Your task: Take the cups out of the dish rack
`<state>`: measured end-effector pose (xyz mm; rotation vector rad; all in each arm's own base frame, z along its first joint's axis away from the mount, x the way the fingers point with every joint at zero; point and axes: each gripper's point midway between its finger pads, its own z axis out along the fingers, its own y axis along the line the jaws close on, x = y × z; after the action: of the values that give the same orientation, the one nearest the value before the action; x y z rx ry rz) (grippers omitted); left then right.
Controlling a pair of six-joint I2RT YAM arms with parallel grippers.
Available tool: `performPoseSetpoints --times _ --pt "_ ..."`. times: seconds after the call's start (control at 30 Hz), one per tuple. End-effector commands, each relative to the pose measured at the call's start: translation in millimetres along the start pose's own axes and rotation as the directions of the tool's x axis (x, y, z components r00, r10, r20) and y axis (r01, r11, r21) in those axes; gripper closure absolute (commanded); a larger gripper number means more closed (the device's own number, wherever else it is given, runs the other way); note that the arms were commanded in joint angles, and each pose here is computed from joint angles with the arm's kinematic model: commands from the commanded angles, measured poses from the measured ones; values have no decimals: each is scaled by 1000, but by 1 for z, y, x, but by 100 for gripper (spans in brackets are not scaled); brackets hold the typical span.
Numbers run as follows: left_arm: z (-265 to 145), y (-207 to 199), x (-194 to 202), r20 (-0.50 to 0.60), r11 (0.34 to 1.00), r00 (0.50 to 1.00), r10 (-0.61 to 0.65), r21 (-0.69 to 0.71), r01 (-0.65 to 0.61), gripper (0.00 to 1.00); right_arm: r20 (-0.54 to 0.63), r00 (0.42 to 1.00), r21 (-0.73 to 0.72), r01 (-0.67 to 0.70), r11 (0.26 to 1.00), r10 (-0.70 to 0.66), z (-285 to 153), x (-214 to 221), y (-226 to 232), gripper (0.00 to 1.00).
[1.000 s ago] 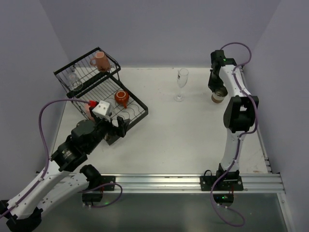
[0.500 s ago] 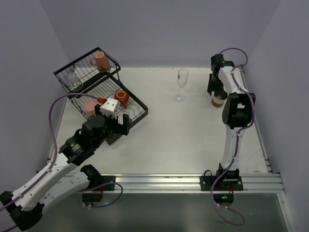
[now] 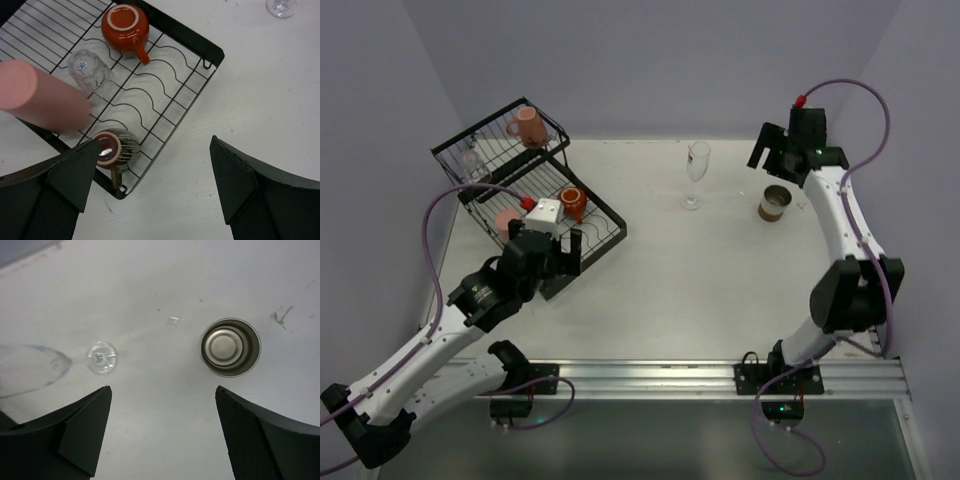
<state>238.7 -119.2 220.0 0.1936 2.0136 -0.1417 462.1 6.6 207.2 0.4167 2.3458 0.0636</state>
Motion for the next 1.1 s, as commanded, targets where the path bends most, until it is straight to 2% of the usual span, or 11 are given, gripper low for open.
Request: performPoseSetpoints --times 0.0,0.03,0.17,0.27,0.4,0.47,0.57,0.73,0.93,1.03,1.07 --pt "-11 21 4 -47 986 994 -100 -135 93 0 226 968 -253 -53 966 112 -69 -27 42 12" --pt "-11 22 6 -55 978 988 -147 -160 136 0 220 967 -298 -58 953 127 -67 -10 46 11" --pt "-8 28 20 -73 959 978 -197 -223 177 0 286 938 -508 -26 861 198 -124 25 73 14" --pt "4 33 37 -97 936 970 -223 -300 185 0 254 950 -565 -7 825 182 -130 66 84 16" --pt "16 49 42 -19 881 965 -261 -414 230 0 207 962 -676 8 737 179 -157 114 98 16" --pt "23 52 43 18 862 960 -278 -437 258 0 172 967 -763 9 647 189 -174 129 112 17" --pt "29 60 43 24 834 962 -274 -492 250 0 154 972 -813 23 581 177 -187 142 121 18" --pt "42 72 58 -21 812 965 -260 -546 207 2 162 974 -839 51 542 159 -200 147 124 18" --pt "67 79 83 -67 832 948 -312 -501 239 11 167 974 -848 63 526 153 -208 150 124 19" --pt "72 75 86 -75 847 950 -304 -478 233 18 161 977 -856 66 513 143 -211 152 128 20" --pt "73 75 89 -81 849 950 -302 -477 229 24 158 977 -857 65 512 140 -211 152 129 20"
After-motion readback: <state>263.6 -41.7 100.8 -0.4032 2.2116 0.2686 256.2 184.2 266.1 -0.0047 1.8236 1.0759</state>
